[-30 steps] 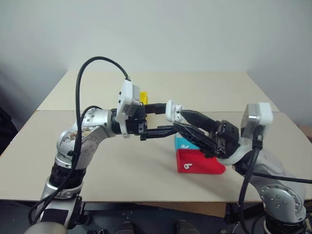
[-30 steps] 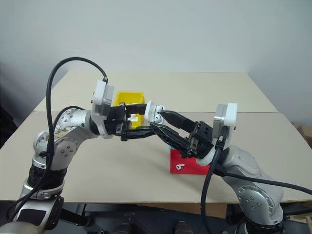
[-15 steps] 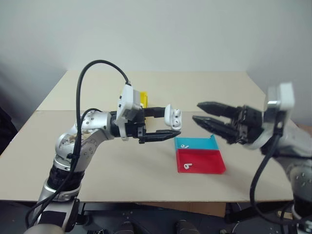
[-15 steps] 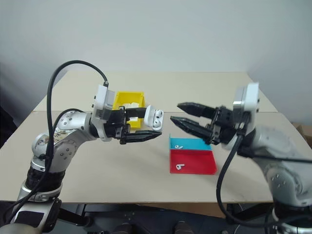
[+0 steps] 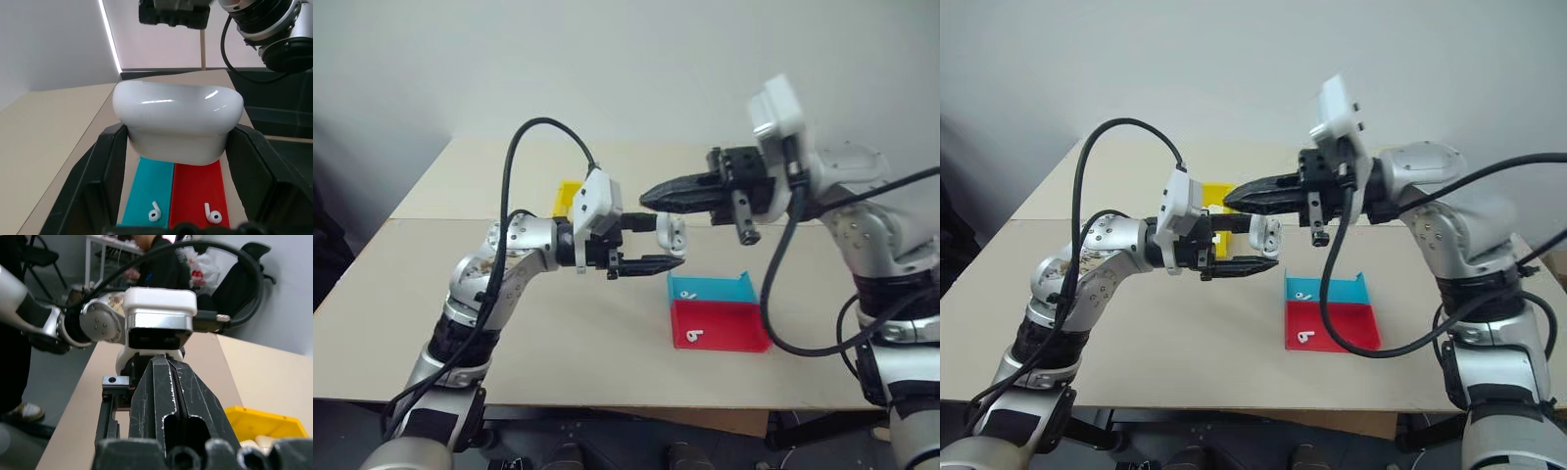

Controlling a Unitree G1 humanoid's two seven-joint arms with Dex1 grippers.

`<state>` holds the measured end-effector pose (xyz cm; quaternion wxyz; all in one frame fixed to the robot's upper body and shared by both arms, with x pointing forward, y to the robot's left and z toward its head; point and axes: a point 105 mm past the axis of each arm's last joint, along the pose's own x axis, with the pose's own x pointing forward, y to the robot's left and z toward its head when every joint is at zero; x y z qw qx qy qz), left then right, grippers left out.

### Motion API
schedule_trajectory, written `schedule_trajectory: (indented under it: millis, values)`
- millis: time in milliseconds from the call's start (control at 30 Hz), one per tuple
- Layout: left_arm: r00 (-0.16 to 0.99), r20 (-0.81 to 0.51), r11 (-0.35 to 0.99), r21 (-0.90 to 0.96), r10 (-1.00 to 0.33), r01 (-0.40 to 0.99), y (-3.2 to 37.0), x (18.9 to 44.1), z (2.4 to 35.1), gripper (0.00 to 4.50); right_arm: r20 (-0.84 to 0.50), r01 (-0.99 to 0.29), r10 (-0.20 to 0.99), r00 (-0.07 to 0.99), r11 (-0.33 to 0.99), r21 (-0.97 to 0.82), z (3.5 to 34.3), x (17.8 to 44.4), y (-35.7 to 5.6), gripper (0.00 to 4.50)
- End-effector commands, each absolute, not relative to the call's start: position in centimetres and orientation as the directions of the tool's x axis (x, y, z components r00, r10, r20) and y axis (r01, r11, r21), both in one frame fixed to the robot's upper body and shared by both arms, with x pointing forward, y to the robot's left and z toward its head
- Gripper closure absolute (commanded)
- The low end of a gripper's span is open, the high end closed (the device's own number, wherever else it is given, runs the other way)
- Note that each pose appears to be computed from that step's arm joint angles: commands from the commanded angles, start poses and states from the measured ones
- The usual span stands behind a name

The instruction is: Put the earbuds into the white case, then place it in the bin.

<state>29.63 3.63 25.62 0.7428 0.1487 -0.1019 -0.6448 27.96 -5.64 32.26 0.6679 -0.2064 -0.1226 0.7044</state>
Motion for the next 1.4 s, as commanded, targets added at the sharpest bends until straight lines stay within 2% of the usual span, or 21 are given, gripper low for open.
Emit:
schedule_trajectory:
  millis: [33, 233, 533, 700, 833, 967, 1033, 1167, 1267, 1400]
  values:
    - [0.138, -0.030, 0.114, 0.417, -0.990, 0.902, 3.4, 29.1, 26.8, 1.75, -0.177, -0.829, 0.984, -0.018, -0.114, -0.548, 32.9, 27.7, -5.3, 4.48]
    - [0.126, -0.016, 0.108, 0.415, -0.992, 0.903, 3.3, 28.6, 27.0, 1.75, -0.269, -0.797, 0.962, 0.051, -0.124, -0.592, 31.0, 28.9, -5.4, 4.48]
    - [0.139, -0.027, 0.116, 0.408, -0.990, 0.905, 3.7, 28.4, 26.4, 1.75, -0.300, -0.765, 0.945, 0.130, -0.097, -0.636, 30.5, 29.7, -7.9, 4.48]
    - [0.145, -0.023, 0.123, 0.404, -0.989, 0.906, 3.8, 28.5, 26.4, 1.75, -0.129, -0.741, 0.987, 0.099, -0.013, -0.671, 33.8, 28.9, -8.3, 4.48]
    - [0.194, 0.009, 0.180, 0.415, -0.981, 0.892, 4.5, 28.8, 26.5, 1.75, 0.003, -0.721, 0.995, 0.103, 0.077, -0.689, 35.6, 28.4, -9.1, 4.48]
    - [0.357, 0.135, 0.380, 0.410, -0.924, 0.829, 5.7, 30.5, 27.9, 1.75, 0.134, -0.719, 0.975, 0.176, 0.220, -0.659, 36.4, 28.6, -10.3, 4.48]
    - [0.511, 0.232, 0.561, 0.384, -0.828, 0.733, 6.7, 32.7, 29.1, 1.75, 0.185, -0.728, 0.950, 0.251, 0.311, -0.611, 35.8, 29.2, -11.0, 4.48]
    - [0.724, 0.342, 0.799, 0.319, -0.599, 0.510, 8.8, 36.4, 30.5, 1.75, 0.230, -0.752, 0.904, 0.361, 0.428, -0.502, 33.1, 29.8, -11.6, 4.48]
    - [0.849, 0.339, 0.905, 0.280, -0.406, 0.321, 10.4, 39.5, 30.1, 1.75, 0.228, -0.763, 0.868, 0.442, 0.497, -0.413, 30.8, 30.0, -11.5, 4.48]
    - [0.937, 0.239, 0.930, 0.326, -0.253, 0.168, 12.0, 42.8, 27.2, 1.75, 0.185, -0.768, 0.838, 0.513, 0.545, -0.338, 28.2, 29.8, -11.4, 4.48]
